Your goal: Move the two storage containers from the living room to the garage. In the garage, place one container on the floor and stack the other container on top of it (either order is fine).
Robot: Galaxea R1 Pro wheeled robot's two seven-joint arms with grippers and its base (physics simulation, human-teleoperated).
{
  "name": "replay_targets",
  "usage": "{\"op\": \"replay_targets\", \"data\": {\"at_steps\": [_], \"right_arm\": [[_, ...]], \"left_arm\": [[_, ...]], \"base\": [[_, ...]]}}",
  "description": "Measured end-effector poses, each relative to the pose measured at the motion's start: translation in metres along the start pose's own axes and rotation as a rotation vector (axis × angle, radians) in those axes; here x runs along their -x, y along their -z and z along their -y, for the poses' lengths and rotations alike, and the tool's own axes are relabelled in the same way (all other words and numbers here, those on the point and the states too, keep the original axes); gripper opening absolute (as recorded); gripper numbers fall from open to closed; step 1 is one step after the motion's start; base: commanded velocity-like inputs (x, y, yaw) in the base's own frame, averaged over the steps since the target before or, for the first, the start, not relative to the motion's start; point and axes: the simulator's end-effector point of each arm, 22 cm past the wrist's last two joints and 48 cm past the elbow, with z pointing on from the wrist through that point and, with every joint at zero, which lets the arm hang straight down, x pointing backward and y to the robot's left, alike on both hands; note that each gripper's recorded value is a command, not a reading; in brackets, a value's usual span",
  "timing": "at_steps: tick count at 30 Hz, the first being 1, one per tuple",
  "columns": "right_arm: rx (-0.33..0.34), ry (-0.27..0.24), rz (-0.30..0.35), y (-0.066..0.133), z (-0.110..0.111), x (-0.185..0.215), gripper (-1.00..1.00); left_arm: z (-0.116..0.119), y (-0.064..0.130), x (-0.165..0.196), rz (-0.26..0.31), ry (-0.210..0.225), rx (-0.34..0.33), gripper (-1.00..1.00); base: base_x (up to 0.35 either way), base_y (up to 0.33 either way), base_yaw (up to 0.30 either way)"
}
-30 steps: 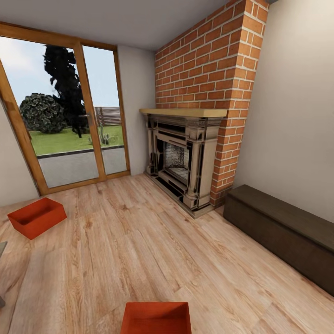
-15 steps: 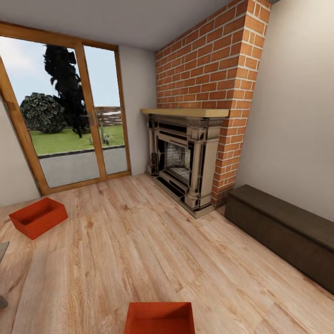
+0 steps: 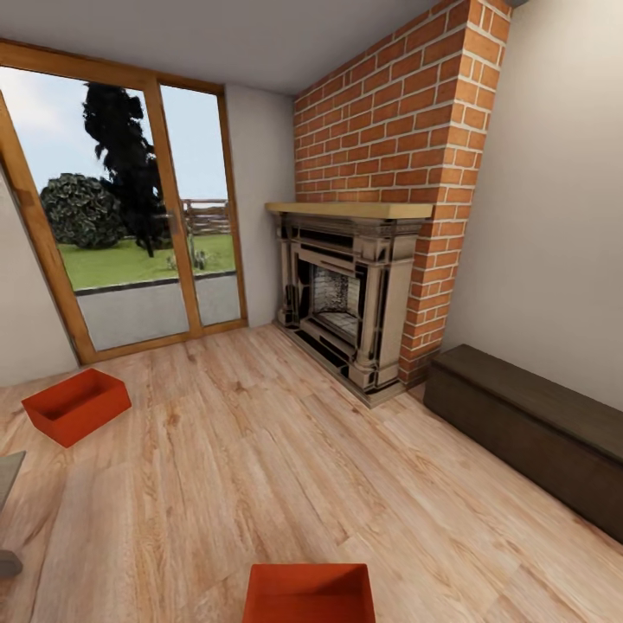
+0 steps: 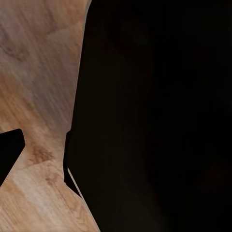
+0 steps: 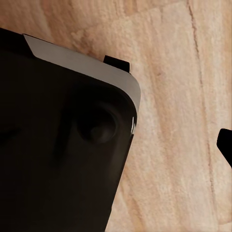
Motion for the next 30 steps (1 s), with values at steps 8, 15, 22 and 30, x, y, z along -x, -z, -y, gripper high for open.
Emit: {"op": "replay_targets", "data": {"at_steps": [8,15,22,30], "right_arm": [[-0.001,0.000,0.000,0.000,0.000,0.000,1.00],[-0.001,0.000,0.000,0.000,0.000,0.000,1.00],[0.000,-0.001,0.001,0.000,0.000,0.000,1.00],[0.016,0.003,0.011,0.000,-0.009,0.006,1.00]], "left_arm": [[-0.001,0.000,0.000,0.000,0.000,0.002,1.00],[-0.001,0.000,0.000,0.000,0.001,0.003,1.00],[-0.001,0.000,0.000,-0.001,0.000,0.004,1.00],[0.000,-0.001,0.014,0.021,-0.005,0.001,1.00]], "base": [[0.000,0.003,0.000],[0.000,0.000,0.000],[0.000,0.000,0.000],[0.000,0.000,0.000]]}}
